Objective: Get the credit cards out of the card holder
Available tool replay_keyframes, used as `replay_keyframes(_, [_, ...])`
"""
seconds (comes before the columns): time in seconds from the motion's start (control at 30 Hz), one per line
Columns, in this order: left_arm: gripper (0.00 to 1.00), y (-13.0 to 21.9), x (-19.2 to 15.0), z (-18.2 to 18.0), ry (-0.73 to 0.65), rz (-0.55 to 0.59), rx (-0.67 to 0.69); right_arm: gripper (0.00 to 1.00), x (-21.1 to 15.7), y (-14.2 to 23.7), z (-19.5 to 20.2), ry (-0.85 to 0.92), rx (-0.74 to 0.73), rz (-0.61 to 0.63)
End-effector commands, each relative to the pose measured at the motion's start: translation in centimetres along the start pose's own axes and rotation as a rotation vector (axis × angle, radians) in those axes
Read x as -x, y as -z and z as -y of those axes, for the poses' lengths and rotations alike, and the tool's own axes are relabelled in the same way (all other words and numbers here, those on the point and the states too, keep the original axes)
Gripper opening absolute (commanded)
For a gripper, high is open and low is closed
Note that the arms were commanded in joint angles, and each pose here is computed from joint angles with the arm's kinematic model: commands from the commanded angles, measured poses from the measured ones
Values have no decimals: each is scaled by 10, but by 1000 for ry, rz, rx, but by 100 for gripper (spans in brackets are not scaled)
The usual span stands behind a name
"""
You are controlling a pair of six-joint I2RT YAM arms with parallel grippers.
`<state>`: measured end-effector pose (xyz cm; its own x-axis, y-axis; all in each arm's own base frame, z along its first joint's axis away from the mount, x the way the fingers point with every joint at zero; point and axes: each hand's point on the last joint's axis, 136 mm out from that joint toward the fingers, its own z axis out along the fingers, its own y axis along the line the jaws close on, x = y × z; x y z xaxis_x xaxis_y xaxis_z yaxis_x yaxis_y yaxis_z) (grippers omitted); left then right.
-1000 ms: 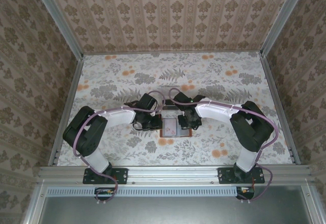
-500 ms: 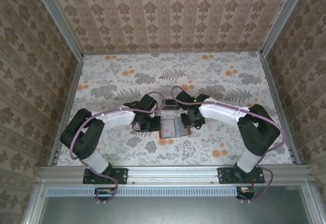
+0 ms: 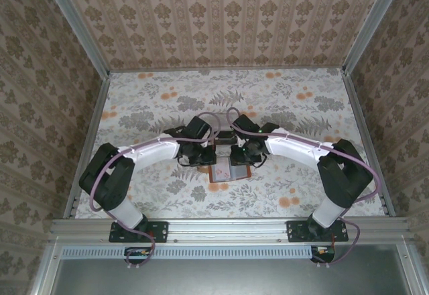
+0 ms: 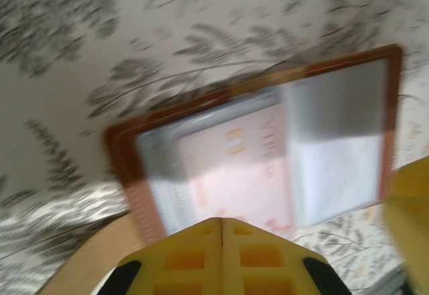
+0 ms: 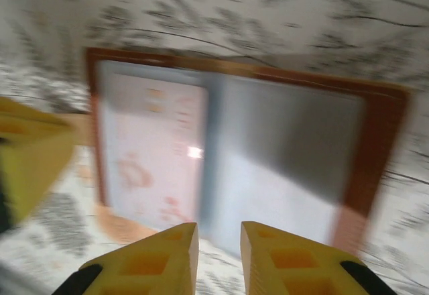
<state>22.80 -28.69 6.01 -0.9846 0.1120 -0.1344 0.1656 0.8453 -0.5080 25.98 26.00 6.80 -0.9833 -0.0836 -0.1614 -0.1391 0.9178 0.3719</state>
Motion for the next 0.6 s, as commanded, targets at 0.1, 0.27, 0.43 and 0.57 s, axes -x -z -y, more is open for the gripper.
replay_keyframes(0.1, [2,-18,-3,13,8,-47,-63,22,5,-25,-33,-57,221,-66])
replay_keyframes(0.27, [1,-25,-8,3,15,-60,-28,21,5,-35,-23,-79,197,-82])
replay_keyframes(0.43, [0,-29,-13,-11,21,-73,24,21,3,-40,-6,-82,131,-85])
replay_keyframes(0.57, [0,-31,-15,-16,26,-79,41,22,2,-43,-3,-83,124,-92])
